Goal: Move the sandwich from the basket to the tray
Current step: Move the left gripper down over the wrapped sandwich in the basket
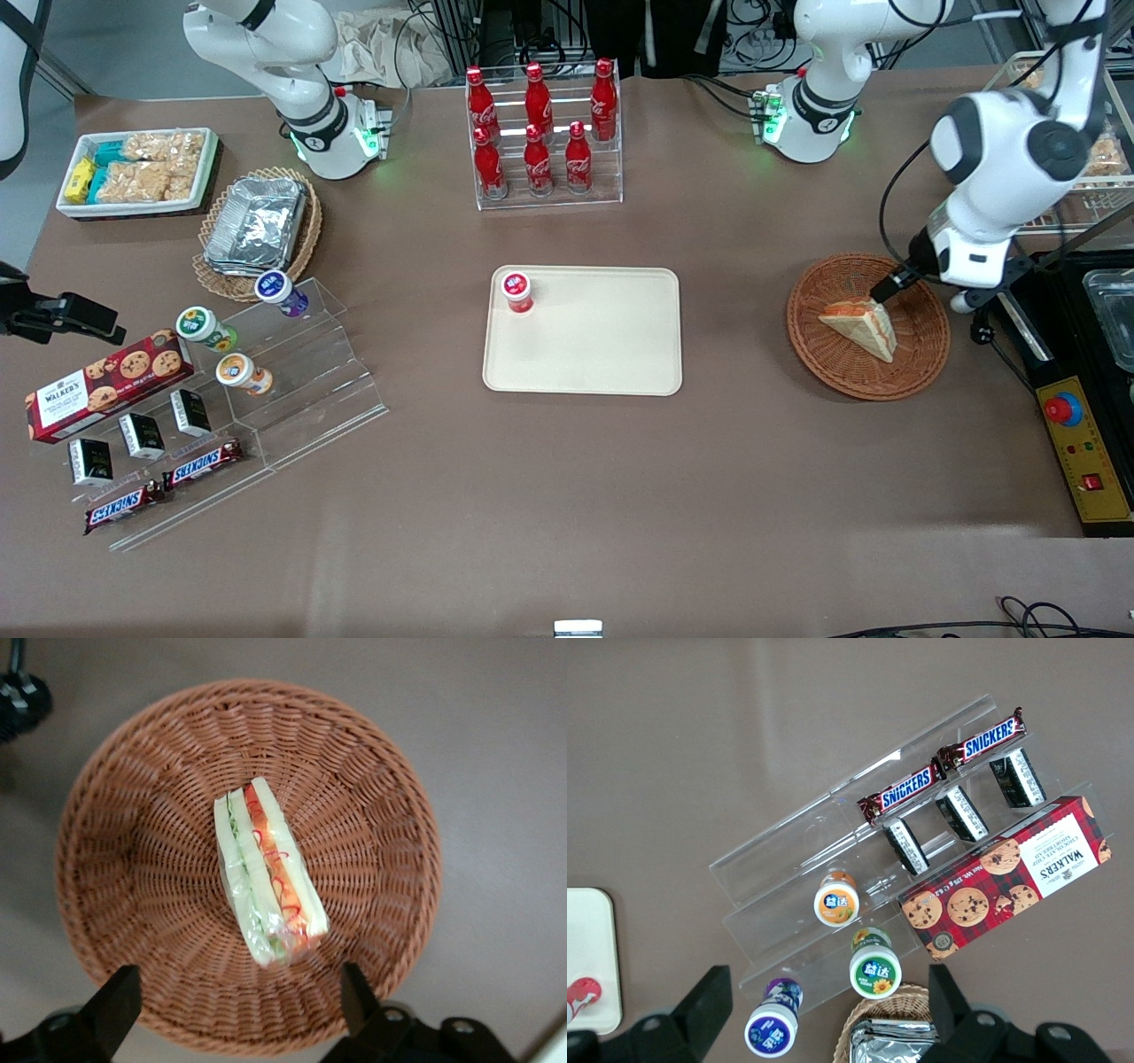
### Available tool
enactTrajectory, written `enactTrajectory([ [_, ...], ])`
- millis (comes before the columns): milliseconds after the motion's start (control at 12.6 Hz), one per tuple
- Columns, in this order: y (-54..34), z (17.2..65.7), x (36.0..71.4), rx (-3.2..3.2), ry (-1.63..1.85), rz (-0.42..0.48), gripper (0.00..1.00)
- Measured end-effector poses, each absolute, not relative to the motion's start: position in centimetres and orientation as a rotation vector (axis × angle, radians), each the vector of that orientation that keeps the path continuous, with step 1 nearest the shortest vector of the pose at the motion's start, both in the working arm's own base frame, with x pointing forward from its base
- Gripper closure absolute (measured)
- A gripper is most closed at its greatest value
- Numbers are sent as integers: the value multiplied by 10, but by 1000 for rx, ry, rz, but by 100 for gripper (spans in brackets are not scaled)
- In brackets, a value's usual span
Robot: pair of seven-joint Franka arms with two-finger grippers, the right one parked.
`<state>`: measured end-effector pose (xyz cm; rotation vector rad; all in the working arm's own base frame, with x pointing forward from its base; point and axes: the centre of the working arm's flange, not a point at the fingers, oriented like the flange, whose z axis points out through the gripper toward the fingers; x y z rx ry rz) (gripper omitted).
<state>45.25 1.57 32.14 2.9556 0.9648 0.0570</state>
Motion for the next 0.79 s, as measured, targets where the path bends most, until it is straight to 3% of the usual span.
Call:
enactTrajectory([
  [475, 16, 237, 457, 2894, 1086, 127, 0],
  [634, 15, 223, 456, 2888, 1102, 124, 5],
  [792, 12, 224, 458, 2880, 1113, 130, 30],
])
